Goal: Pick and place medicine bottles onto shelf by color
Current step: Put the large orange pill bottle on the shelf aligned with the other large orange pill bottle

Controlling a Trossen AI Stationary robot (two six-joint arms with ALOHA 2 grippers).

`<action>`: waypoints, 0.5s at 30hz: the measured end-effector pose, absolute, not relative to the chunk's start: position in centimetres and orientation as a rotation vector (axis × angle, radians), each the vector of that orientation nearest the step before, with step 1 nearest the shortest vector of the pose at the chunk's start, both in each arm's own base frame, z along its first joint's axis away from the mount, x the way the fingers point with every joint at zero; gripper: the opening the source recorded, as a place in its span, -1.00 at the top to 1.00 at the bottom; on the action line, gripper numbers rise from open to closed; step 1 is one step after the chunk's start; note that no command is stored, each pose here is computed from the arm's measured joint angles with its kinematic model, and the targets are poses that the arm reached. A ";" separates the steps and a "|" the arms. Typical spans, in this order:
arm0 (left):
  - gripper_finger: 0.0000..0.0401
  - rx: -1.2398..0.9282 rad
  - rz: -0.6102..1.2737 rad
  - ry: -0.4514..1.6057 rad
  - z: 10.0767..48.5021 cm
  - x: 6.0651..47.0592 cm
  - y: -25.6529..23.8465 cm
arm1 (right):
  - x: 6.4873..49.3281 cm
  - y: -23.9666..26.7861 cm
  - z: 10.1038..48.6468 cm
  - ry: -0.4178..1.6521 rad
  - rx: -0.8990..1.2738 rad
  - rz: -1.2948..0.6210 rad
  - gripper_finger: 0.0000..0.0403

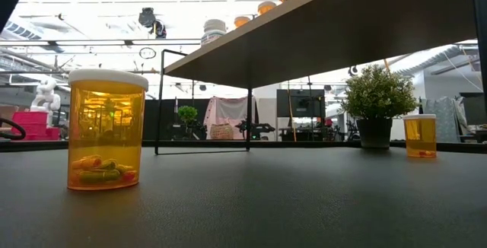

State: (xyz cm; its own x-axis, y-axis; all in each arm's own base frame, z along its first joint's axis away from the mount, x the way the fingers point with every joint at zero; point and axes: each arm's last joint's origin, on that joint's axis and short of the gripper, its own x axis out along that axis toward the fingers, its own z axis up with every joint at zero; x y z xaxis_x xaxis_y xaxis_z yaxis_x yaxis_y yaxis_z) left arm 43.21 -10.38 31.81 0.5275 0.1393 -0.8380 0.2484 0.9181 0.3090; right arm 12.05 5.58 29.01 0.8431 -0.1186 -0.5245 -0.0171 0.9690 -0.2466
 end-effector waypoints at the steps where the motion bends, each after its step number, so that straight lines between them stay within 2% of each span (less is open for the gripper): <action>1: -0.34 0.421 -0.067 1.020 31.8 43.2 -10.4 | 12.0 5.6 29.0 0.566 -0.247 -0.054 -0.27; 5: -0.36 0.424 -0.064 1.018 31.8 43.2 -10.4 | 12.0 5.6 29.0 0.566 -0.247 -0.054 -0.27; 15: -0.20 0.435 -0.075 0.958 32.4 43.2 -11.5 | 12.0 5.6 29.0 0.566 -0.246 -0.054 -0.27</action>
State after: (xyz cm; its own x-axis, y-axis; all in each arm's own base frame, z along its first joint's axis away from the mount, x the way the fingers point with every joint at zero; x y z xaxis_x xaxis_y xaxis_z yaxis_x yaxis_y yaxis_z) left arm 43.24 -11.51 32.37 0.5796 0.1283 -0.8047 0.2512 0.9113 0.3263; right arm 12.04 5.57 29.01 0.8432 -0.1185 -0.5243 -0.0166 0.9692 -0.2458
